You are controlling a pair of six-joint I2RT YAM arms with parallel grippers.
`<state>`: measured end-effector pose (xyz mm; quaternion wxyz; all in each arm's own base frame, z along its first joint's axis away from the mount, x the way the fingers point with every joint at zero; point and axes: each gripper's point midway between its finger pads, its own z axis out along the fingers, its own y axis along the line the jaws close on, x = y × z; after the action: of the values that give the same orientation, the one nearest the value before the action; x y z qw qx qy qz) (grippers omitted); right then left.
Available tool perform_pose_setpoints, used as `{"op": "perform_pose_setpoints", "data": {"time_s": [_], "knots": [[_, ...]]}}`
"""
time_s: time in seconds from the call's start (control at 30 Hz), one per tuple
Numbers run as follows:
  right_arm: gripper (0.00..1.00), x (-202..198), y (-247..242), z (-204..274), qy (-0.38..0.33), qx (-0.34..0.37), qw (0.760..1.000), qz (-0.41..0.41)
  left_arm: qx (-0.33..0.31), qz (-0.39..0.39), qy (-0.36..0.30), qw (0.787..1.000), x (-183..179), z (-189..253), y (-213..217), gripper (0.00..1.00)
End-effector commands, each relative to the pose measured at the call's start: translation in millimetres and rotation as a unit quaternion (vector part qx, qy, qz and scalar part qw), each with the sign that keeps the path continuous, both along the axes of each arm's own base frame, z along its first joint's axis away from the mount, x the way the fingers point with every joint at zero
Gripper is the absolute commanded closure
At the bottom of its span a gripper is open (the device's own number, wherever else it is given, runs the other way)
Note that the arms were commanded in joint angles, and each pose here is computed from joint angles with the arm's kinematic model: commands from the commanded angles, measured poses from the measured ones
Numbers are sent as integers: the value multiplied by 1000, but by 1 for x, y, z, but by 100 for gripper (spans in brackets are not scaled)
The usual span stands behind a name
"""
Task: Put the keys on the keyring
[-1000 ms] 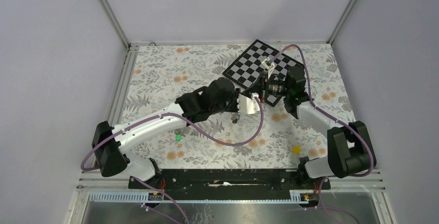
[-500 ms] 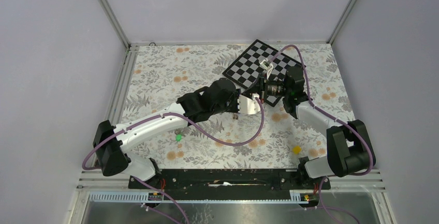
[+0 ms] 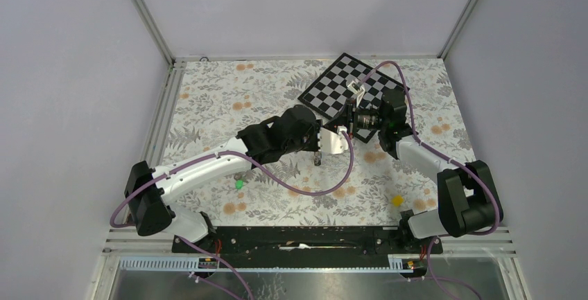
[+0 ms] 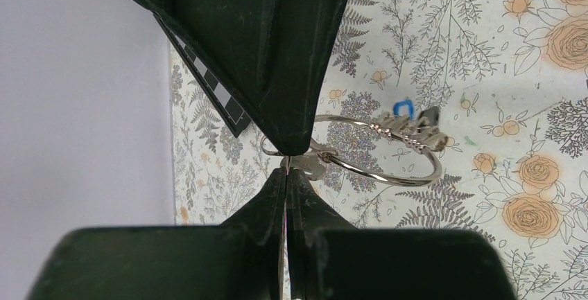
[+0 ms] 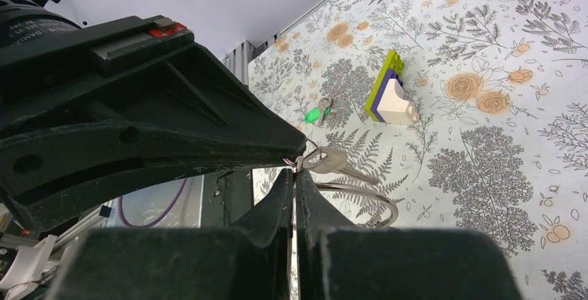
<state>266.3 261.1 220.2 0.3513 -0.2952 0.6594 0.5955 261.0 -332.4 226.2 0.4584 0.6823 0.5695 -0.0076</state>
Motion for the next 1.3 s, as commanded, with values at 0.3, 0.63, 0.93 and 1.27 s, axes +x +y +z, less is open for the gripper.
{"op": "perform_pose_setpoints", "data": {"time_s": [0.3, 0.63, 0.93, 1.27], "knots": [[100, -1, 8, 7, -27, 0, 1000, 7, -42, -18, -20, 999, -1, 21, -17, 100], [100, -5, 9, 10, -21, 9, 1000, 20, -39, -22, -16, 999, -3, 17, -19, 100], [100, -6, 10, 10, -20, 12, 999, 24, -43, -28, -11, 999, -5, 17, -21, 100], [100, -8, 12, 8, -20, 12, 999, 29, -48, -30, -6, 998, -7, 20, -23, 100]]}}
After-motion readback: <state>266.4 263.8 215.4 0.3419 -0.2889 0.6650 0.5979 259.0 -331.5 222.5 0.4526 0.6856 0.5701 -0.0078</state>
